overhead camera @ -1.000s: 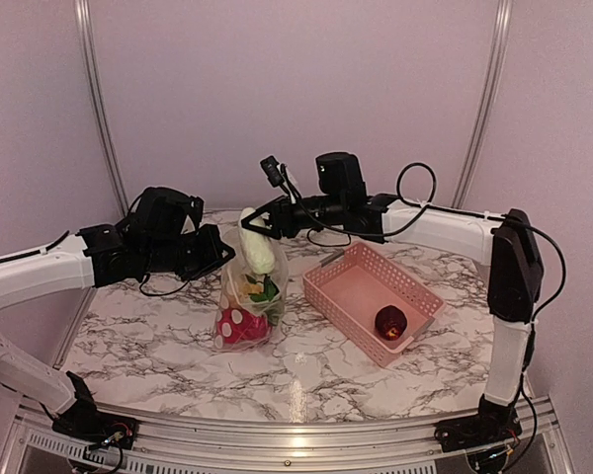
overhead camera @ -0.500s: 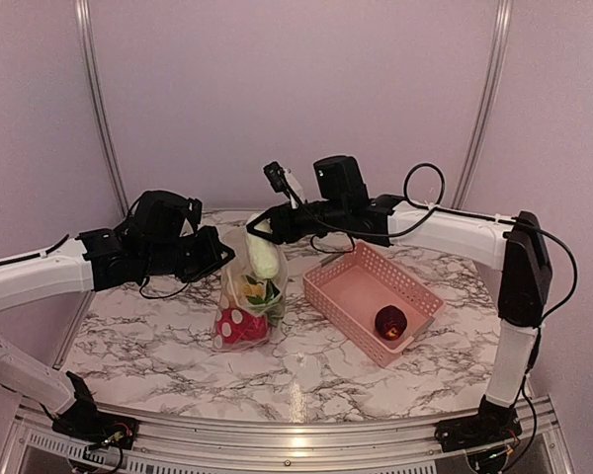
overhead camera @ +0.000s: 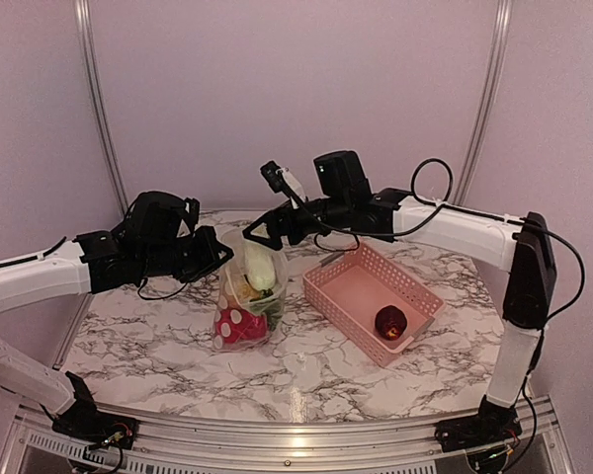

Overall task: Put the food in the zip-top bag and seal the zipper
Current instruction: Place the fake vegetable in the zipper food storage bag, then adjust the zipper food storage bag at the center of the board.

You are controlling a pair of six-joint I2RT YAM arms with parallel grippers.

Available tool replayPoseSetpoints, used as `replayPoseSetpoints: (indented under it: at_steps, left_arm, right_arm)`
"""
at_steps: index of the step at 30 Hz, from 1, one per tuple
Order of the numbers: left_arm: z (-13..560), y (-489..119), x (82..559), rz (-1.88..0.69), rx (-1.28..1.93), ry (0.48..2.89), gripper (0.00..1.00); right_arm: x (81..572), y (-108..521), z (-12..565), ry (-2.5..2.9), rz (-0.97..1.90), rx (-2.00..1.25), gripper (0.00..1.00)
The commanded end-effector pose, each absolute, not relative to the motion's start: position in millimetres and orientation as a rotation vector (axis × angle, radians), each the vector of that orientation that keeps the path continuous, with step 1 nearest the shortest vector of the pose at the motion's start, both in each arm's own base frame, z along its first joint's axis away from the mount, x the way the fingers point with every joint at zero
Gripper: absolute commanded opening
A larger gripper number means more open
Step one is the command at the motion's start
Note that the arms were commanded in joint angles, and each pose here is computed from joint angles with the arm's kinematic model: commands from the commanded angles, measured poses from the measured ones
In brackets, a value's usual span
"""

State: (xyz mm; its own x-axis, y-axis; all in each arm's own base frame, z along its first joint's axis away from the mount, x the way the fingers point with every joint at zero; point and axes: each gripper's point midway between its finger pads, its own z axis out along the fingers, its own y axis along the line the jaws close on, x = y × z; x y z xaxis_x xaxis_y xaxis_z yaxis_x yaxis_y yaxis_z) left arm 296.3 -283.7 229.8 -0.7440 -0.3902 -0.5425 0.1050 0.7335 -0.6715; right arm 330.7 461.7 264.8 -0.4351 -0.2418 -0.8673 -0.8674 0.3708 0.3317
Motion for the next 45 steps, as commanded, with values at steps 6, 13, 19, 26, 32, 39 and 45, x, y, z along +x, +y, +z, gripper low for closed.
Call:
replayPoseSetpoints:
  at_steps: [6, 13, 19, 26, 32, 39, 45]
  left_arm:
    - [235.4, -281.2, 291.5, -0.818, -0.021, 2.27, 0.0]
    - [232.2, -292.1, 288.1, -0.801, 0.114, 2.318, 0.0]
    - [228.9, -300.8, 281.1, -0.827, 0.18, 2.37, 0.0]
    - [235.0, -297.9, 277.7, -0.814, 0.2, 2.378, 0.0]
    - [236.2, -296.5, 274.2, -0.816, 0.206, 2.392, 0.0]
    - [226.3, -285.0, 267.0, -0.741, 0.206, 2.461, 0.33]
    - [223.9, -268.7, 261.1, -0.662, 0.191, 2.488, 0.27]
  right_arm:
    - [251.7, 424.6, 312.5, 1.307, 0.879, -1.7, 0.72]
    - [226.2, 393.3, 247.1, 1.17, 0.503, -2.113, 0.62]
    - [220.3, 402.6, 227.6, 1.111, 0.379, -2.214, 0.61]
    - [211.5, 402.9, 189.4, 1.088, 0.239, -2.355, 0.51]
    - [229.9, 412.2, 181.2, 1.118, 0.142, -2.294, 0.29]
    - [232.6, 435.2, 216.3, 1.056, 0.126, -2.193, 0.0]
    - [218.3, 442.3, 233.1, 1.021, 0.147, -2.198, 0.0]
